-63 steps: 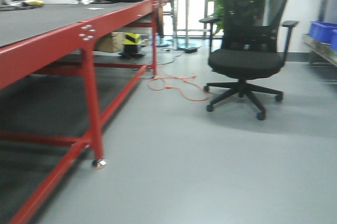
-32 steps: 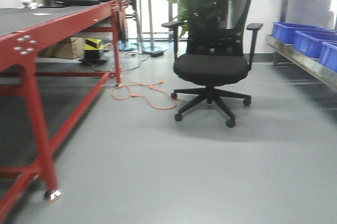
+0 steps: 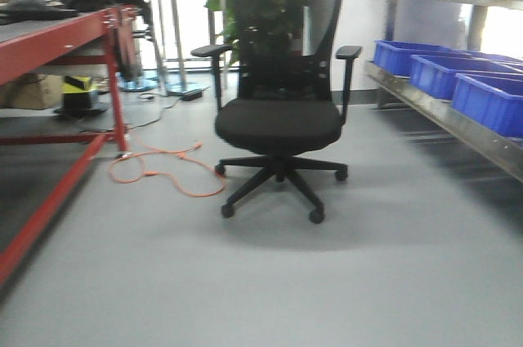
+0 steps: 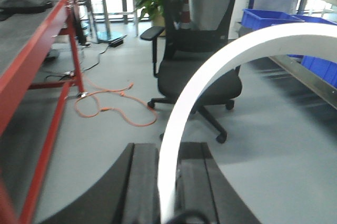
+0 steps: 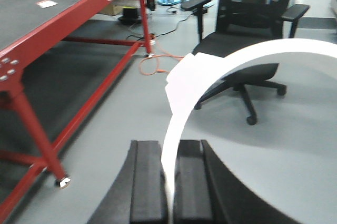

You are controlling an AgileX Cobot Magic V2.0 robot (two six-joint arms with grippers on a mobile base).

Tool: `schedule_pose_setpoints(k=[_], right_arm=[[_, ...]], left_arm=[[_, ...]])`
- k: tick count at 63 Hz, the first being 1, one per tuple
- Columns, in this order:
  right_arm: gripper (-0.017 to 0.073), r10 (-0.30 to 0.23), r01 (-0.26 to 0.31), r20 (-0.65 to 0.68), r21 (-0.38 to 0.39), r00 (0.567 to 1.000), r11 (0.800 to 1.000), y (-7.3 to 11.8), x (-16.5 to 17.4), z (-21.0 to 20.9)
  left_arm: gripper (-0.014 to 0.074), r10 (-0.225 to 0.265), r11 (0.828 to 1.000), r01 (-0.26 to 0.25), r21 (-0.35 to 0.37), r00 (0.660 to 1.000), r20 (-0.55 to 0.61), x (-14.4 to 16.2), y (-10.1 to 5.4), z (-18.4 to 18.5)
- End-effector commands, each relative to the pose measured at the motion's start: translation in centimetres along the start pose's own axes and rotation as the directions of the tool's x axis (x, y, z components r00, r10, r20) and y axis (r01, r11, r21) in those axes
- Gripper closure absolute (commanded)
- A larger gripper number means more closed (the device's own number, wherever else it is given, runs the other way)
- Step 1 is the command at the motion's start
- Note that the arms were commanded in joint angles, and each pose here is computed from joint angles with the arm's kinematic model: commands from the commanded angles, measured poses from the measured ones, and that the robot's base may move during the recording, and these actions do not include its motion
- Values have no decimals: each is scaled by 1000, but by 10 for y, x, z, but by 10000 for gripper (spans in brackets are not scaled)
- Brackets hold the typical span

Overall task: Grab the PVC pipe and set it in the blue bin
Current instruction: 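Drive the base away from the table toward the blue bin shelves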

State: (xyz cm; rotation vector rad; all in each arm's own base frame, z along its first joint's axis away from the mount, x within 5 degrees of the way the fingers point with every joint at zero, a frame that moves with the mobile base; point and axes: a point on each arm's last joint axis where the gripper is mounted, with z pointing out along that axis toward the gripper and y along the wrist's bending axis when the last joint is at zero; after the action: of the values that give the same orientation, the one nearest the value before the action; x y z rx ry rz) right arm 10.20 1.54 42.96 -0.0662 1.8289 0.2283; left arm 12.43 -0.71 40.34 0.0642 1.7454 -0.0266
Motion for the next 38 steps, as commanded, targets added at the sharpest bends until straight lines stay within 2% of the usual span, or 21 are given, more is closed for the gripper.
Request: schedule_pose_setpoints(k=[1,38], right_arm=[[722,-7,6,22,6,1000,1000,0,-1,-2],[722,-7,6,22,6,1000,1000,0,-1,-2]], left_arm=[[705,-4,1000,4,1,999,48,-4,0,-2],[705,-4,1000,4,1,999,48,-4,0,-2]])
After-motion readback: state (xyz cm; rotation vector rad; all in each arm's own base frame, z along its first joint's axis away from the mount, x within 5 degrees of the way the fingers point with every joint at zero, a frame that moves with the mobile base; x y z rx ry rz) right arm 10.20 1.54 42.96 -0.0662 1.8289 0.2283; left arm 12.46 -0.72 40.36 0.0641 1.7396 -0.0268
